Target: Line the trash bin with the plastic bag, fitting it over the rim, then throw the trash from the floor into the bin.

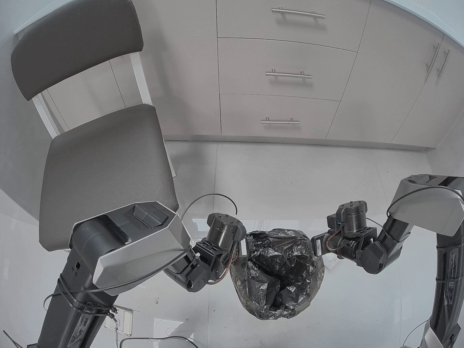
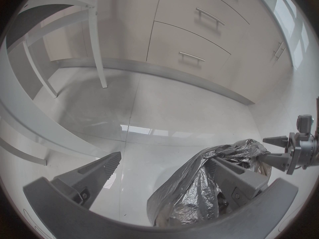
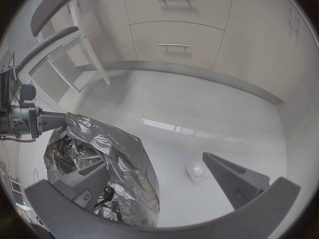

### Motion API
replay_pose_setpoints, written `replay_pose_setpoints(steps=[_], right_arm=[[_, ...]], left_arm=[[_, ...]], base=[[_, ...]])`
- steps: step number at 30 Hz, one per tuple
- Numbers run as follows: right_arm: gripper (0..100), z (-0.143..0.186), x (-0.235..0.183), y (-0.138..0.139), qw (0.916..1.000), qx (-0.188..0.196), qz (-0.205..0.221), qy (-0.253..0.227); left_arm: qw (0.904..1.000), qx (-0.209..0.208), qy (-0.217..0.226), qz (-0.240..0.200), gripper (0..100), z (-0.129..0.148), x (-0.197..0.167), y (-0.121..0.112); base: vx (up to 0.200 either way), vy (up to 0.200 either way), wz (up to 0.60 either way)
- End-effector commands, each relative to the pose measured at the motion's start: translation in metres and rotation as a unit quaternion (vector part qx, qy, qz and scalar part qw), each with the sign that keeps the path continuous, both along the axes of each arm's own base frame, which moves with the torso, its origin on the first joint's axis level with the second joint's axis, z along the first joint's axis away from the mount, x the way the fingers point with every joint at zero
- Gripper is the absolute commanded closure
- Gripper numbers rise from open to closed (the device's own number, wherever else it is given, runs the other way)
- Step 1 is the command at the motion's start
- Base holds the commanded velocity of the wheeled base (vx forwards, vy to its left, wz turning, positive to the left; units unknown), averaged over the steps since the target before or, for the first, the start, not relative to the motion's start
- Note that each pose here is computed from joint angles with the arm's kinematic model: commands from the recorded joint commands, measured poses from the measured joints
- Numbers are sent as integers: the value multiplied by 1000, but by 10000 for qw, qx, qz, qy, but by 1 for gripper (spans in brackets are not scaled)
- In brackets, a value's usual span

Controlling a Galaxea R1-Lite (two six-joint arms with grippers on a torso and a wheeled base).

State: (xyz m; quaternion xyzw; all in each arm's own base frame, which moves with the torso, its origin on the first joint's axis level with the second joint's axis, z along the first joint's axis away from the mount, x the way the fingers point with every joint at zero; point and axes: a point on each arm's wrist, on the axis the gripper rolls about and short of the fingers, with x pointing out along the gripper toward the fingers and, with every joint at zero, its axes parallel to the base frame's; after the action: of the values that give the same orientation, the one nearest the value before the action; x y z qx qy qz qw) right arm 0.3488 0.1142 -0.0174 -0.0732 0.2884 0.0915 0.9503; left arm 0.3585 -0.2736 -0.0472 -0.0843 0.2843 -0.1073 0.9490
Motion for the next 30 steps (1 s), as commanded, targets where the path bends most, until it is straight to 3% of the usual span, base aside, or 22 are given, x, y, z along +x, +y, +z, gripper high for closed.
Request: replay_pose_setpoints(steps=[1,10,18,30], right_arm=[[0,0,0,0,10000,2,-1,2],[0,-1,0,0,10000,5,-5,10],[0,-1,0,0,10000,3,-5,17],[0,-9,5,4,9998,-80,-159,-87]], left_arm=[[9999,-35,-45,121,0,-2,4,-1],[9998,-13,-20,217,0,-1,10,3],[9973,362,543,333,0,-8,18,5],[9937,576,891,360,0,-8,17,4]], base=[[0,0,0],[0,0,0],[0,0,0],[0,0,0]])
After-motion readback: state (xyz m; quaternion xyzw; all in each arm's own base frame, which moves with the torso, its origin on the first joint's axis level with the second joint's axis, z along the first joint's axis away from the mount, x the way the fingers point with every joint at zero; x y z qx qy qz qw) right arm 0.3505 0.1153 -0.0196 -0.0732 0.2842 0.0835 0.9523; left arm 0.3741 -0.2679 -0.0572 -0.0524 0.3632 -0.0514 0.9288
